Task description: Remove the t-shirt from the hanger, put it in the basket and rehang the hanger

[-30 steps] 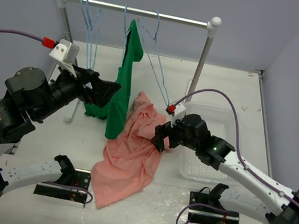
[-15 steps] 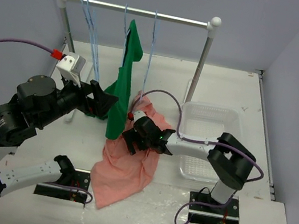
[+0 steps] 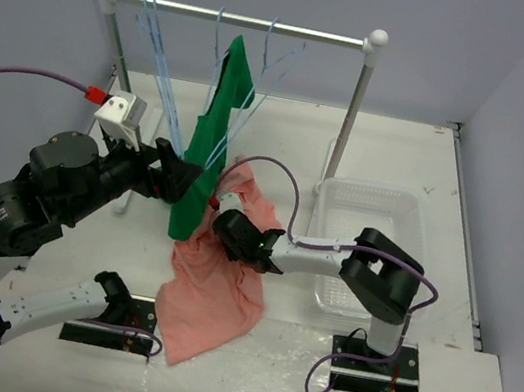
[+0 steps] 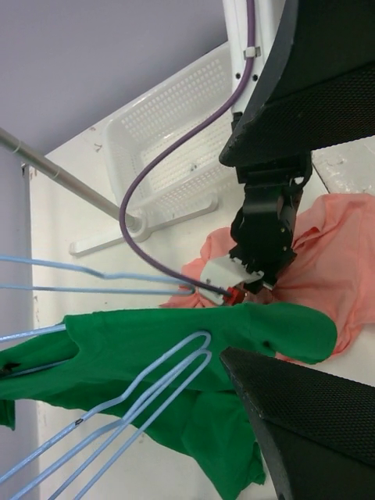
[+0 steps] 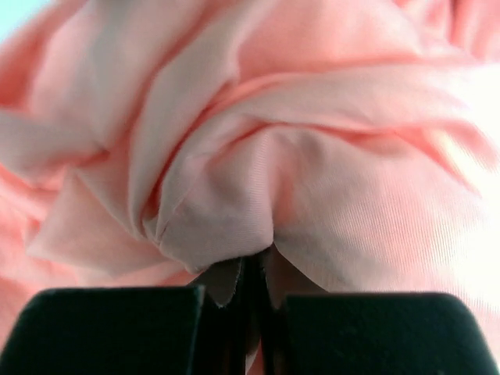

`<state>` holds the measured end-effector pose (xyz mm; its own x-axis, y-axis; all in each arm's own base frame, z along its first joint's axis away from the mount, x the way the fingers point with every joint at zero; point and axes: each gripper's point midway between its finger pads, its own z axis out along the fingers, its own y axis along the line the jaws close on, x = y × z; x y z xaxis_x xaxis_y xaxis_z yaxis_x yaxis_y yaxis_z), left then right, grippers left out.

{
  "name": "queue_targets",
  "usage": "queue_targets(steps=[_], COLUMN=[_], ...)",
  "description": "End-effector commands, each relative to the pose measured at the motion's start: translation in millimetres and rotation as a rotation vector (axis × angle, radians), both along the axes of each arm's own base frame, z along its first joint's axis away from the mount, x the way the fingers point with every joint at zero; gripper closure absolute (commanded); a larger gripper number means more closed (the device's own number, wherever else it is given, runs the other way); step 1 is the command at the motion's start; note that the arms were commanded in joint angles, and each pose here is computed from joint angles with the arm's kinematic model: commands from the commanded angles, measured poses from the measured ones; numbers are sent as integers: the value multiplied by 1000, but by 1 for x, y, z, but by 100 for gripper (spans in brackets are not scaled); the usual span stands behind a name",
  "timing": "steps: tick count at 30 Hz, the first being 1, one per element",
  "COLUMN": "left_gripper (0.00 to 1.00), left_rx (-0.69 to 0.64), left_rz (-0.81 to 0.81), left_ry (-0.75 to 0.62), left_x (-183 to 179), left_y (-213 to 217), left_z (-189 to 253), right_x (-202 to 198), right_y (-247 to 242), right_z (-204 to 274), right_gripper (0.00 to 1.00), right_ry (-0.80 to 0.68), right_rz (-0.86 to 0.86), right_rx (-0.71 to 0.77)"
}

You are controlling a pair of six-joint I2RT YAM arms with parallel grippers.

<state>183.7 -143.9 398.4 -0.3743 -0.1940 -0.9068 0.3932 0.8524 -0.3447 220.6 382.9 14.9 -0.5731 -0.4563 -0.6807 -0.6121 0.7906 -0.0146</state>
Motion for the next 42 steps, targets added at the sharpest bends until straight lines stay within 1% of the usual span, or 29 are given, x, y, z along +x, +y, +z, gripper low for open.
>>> queue_targets(steps=[1,4,5,7,8,12,15,16,17,18,19,20,21,22,23,24,25,26,29,31,33,34,35,36,37,38,39,40,42], left_gripper=[0,0,0,0,0,0,0,0,0,0,0,0,0,0,0,0,0,0,0,0,0,0,0,0,0,0,0,0,0], left_rx=[-1,3,-5,13,8,21,21,19,17,19,16,17,19,21,21,23,21,23,21,25,31,38,45,54,61,62,61,63,66], left_rz=[41,26,21,14,24,38,49,50,50,49,50,53,59,62,63,65,62,64,67,94,114,137,148,157,156,156,153,152,151], left_ry=[-36,-44,-56,-63,-76,-95,-109,-113,-117,-116,-120,-120,-120,-119,-121,-122,-123,-125,-128,-123,-115,-107,-98,-92,-86,-83,-84,-82,-80], left_x=[3,5,7,10,14,21,25,25,25,26,26,27,27,28,29,29,29,30,31,33,36,39,41,42,44,45,45,45,45], left_y=[9,4,2,-1,-2,-3,-4,-3,-4,-5,-5,-4,-3,-3,-3,-3,-4,-4,-4,-1,1,3,3,4,3,2,1,1,0], left_z=[9,7,9,4,5,1,1,1,0,-2,-1,-2,-2,-3,-2,-2,-2,-2,-2,-5,-8,-11,-14,-16,-18,-19,-18,-18,-19], right_x=[-8,-6,-3,1,2,10,23,26,33,33,38,36,31,29,30,24,22,15,12,18,23,31,30,38,42,39,46,48,50], right_y=[-49,-64,-61,-67,-73,-104,-153,-167,-194,-209,-226,-237,-253,-262,-275,-285,-292,-304,-317,-319,-321,-318,-326,-323,-327,-330,-325,-324,-325], right_z=[0,39,84,125,161,256,339,357,380,408,425,441,471,485,498,522,534,555,579,575,559,540,533,507,494,485,457,442,416], right_gripper=[100,100,100,100,100,100,100,100,100,100,100,100,100,100,100,100,100,100,100,100,100,100,100,100,100,100,100,100,100], right_ry=[-26,-97,-152,-234,-282,-468,-636,-674,-734,-778,-826,-868,-920,-953,-1000,-1042,-1082,-1120,-1176,-1170,-1142,-1116,-1105,-1065,-1043,-1016,-971,-948,-898], right_rz=[-103,-158,-161,-154,-164,-193,-298,-328,-378,-403,-419,-418,-439,-452,-467,-480,-480,-505,-529,-545,-568,-576,-611,-619,-640,-664,-661,-661,-697], right_rx=[-69,27,154,227,304,423,503,515,519,559,559,554,590,588,552,568,531,547,498,448,402,368,384,354,342,391,362,357,389])
